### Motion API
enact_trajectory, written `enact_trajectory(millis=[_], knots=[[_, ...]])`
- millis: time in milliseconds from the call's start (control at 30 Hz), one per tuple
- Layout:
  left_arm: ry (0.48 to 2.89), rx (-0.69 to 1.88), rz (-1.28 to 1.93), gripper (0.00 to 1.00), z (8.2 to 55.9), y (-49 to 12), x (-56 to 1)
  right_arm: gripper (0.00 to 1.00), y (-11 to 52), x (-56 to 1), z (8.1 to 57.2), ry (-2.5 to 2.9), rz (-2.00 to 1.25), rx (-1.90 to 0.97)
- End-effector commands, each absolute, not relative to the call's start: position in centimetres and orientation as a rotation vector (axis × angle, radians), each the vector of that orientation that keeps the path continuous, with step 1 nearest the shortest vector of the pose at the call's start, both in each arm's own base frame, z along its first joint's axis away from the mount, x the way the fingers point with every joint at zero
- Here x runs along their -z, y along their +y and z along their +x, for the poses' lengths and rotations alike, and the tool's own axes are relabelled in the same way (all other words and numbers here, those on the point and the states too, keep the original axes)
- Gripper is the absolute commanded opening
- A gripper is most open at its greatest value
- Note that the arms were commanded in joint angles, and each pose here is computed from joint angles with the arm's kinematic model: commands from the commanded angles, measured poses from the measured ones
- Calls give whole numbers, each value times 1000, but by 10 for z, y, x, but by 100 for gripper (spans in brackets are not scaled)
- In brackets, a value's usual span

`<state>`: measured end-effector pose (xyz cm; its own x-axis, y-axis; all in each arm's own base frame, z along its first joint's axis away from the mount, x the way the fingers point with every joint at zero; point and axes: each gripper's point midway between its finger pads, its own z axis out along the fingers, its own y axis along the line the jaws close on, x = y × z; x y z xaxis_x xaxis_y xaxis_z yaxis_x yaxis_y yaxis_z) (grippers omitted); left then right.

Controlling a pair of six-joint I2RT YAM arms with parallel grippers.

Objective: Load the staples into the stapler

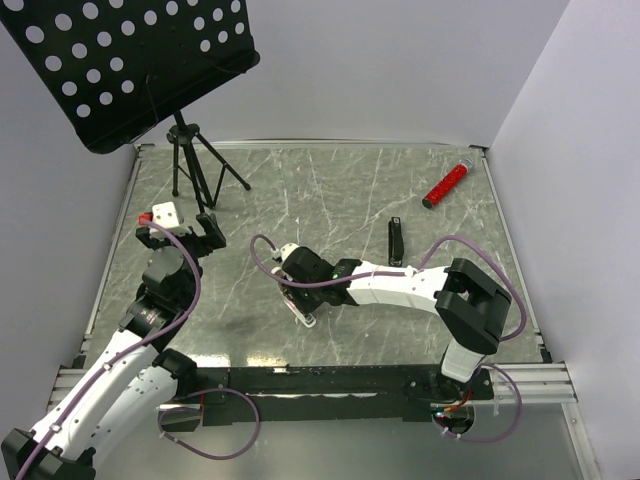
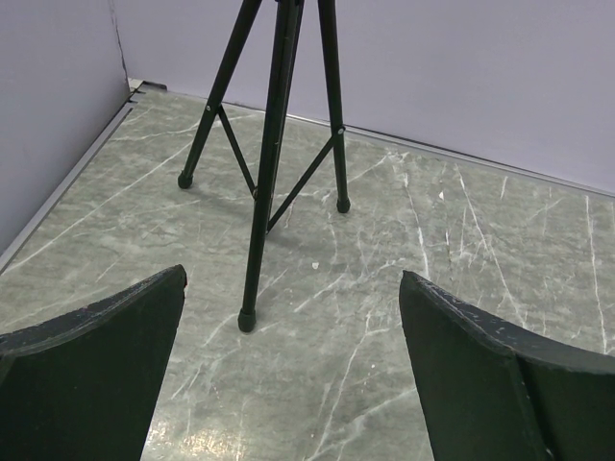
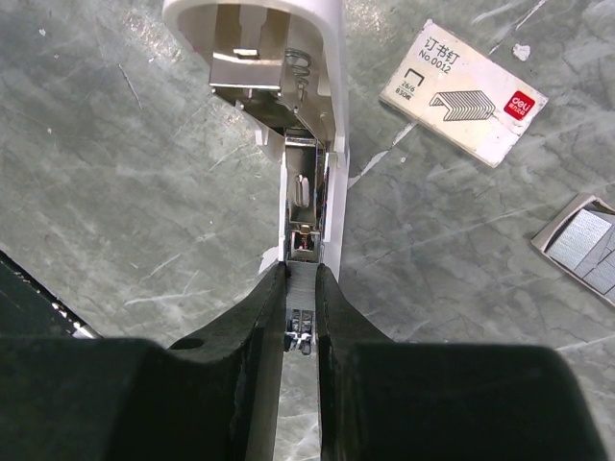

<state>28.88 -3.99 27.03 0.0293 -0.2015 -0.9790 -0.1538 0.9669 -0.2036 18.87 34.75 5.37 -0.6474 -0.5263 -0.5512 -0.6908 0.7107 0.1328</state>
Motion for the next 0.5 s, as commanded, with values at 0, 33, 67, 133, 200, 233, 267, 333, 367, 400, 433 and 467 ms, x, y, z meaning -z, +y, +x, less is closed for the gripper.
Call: enact_trajectory(millis=[0, 33, 67, 133, 200, 233, 267, 333, 367, 400, 433, 467], knots=[[1506, 62, -297, 97, 288, -39, -282, 10, 355, -54, 190, 2406, -958, -463], [1508, 63, -295, 97, 288, -40, -281, 10, 356, -54, 190, 2406, -959, -466], [1508, 64, -294, 97, 289, -40, -281, 10, 355, -54, 190, 2406, -959, -466], [1509, 62, -295, 97, 289, -40, -281, 10, 355, -52, 189, 2408, -964, -468], [1511, 63, -293, 97, 289, -40, -280, 10, 355, -52, 189, 2407, -968, -468], [1511, 63, -293, 97, 289, -40, -280, 10, 356, -52, 189, 2407, -966, -470], [1511, 63, -293, 97, 289, -40, -280, 10, 356, -52, 189, 2406, -965, -468], [1511, 64, -292, 97, 289, -41, -280, 10, 356, -53, 190, 2402, -965, -468], [1510, 64, -292, 97, 289, -41, -281, 10, 355, -53, 190, 2403, -962, -466], [1508, 65, -293, 97, 289, -41, -281, 10, 356, -54, 191, 2400, -964, -463], [1509, 64, -295, 97, 289, -40, -281, 10, 355, -53, 191, 2401, -968, -458], [1511, 64, -292, 97, 289, -41, -280, 10, 354, -52, 191, 2406, -968, -451]])
